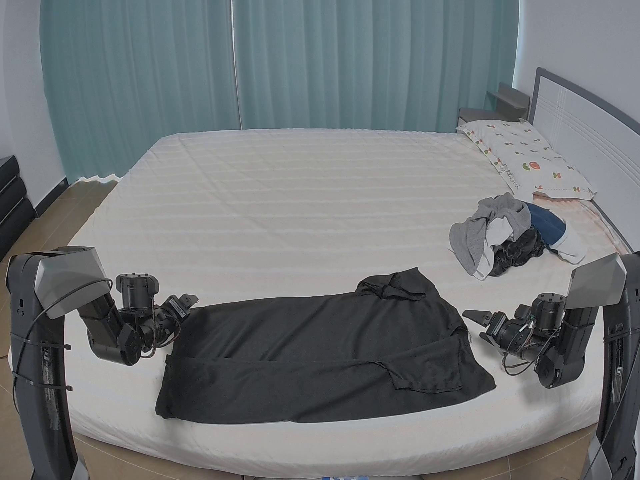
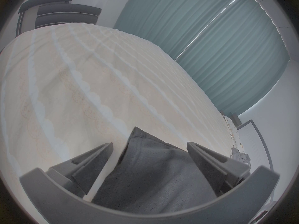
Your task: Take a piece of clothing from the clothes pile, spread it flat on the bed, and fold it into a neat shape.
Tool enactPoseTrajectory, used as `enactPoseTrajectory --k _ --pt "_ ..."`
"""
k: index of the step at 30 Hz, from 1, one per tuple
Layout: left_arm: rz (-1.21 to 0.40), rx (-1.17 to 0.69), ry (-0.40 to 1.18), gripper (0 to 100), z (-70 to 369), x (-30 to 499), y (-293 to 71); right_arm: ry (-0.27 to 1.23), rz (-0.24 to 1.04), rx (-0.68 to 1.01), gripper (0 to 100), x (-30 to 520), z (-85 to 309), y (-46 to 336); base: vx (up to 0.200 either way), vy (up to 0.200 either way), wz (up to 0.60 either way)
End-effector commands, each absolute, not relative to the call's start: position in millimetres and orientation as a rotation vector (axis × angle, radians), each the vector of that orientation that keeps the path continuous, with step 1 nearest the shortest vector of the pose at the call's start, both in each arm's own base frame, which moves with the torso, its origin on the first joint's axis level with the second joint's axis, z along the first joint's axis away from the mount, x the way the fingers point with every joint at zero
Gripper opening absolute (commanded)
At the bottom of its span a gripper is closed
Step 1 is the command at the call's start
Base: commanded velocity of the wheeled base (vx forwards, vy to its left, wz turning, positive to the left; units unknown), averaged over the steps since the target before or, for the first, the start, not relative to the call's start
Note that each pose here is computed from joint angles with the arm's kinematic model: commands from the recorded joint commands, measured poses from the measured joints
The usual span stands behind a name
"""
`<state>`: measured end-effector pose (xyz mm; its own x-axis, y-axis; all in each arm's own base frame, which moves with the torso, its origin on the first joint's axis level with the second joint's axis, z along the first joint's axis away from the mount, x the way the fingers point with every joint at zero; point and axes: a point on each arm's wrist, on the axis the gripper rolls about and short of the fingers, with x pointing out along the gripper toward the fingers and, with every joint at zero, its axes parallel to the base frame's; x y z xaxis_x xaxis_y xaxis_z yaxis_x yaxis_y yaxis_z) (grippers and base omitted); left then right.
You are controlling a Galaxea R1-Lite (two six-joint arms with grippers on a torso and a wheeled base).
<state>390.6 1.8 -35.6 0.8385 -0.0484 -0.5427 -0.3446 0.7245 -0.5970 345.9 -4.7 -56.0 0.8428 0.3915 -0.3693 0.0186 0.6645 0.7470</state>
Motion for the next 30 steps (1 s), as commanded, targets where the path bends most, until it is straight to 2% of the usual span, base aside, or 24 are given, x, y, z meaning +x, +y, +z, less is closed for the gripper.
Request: enactPoseTrajectory --k 1,16,30 --pt "0.168 -0.751 0.549 0 -33.6 393.7 1.2 0.543 0.222 0.826 100 345.8 -56.5 -4.7 0.0 0.0 0.0" --pt "0.258 -0.819 0.505 0 -28.2 388.9 24.5 0.543 0.22 0.827 100 345.4 -56.7 -5.2 0.0 0.0 0.0" --pt "0.263 -0.86 0.44 0 -25.8 395.9 34.6 0.541 0.221 0.826 100 345.8 -56.4 -5.3 0.0 0.0 0.0"
